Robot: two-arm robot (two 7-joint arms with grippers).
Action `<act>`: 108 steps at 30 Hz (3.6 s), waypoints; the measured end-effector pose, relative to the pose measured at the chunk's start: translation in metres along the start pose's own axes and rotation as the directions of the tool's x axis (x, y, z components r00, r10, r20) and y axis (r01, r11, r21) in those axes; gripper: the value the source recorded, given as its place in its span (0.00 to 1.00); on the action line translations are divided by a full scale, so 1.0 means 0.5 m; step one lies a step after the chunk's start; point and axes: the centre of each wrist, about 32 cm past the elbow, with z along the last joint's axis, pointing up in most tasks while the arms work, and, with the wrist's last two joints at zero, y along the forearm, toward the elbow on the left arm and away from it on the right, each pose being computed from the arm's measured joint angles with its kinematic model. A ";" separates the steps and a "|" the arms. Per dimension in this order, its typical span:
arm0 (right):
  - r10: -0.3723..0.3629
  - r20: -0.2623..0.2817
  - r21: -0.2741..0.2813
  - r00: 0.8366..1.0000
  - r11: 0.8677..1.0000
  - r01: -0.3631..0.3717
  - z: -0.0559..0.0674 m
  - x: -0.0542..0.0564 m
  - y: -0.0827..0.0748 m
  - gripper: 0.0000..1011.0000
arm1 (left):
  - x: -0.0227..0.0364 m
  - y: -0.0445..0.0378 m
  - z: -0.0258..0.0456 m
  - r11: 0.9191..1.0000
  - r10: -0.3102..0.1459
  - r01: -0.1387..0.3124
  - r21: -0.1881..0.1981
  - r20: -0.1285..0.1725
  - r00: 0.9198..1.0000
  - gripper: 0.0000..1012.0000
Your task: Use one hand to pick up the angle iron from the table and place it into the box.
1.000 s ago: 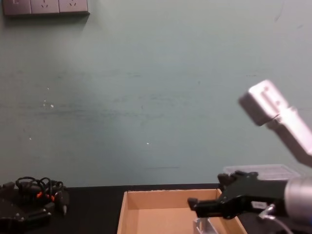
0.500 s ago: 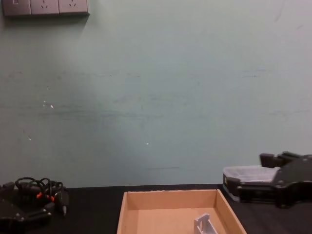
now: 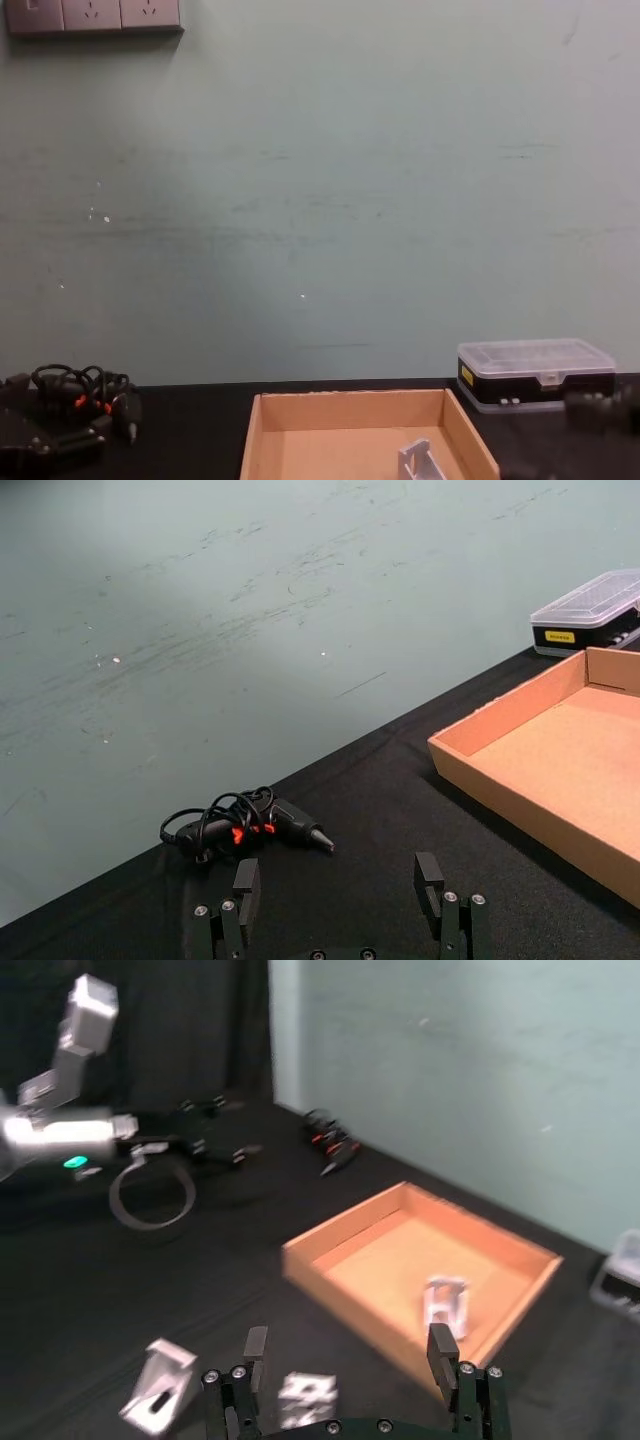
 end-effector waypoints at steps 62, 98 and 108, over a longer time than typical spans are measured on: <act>0.007 -0.072 -0.208 0.997 0.978 -0.021 -0.097 -0.053 0.145 0.99 | 0.000 0.000 0.000 1.000 0.000 0.000 0.000 0.000 1.000 1.00; 0.020 -0.055 -0.201 0.998 0.979 -0.031 -0.095 -0.059 0.165 0.74 | 0.000 0.000 0.000 1.000 0.000 0.000 0.000 0.000 1.000 1.00; 0.025 -0.049 -0.189 0.998 0.981 -0.034 -0.097 -0.061 0.167 0.45 | 0.000 0.000 0.000 1.000 0.000 0.000 0.000 0.000 1.000 1.00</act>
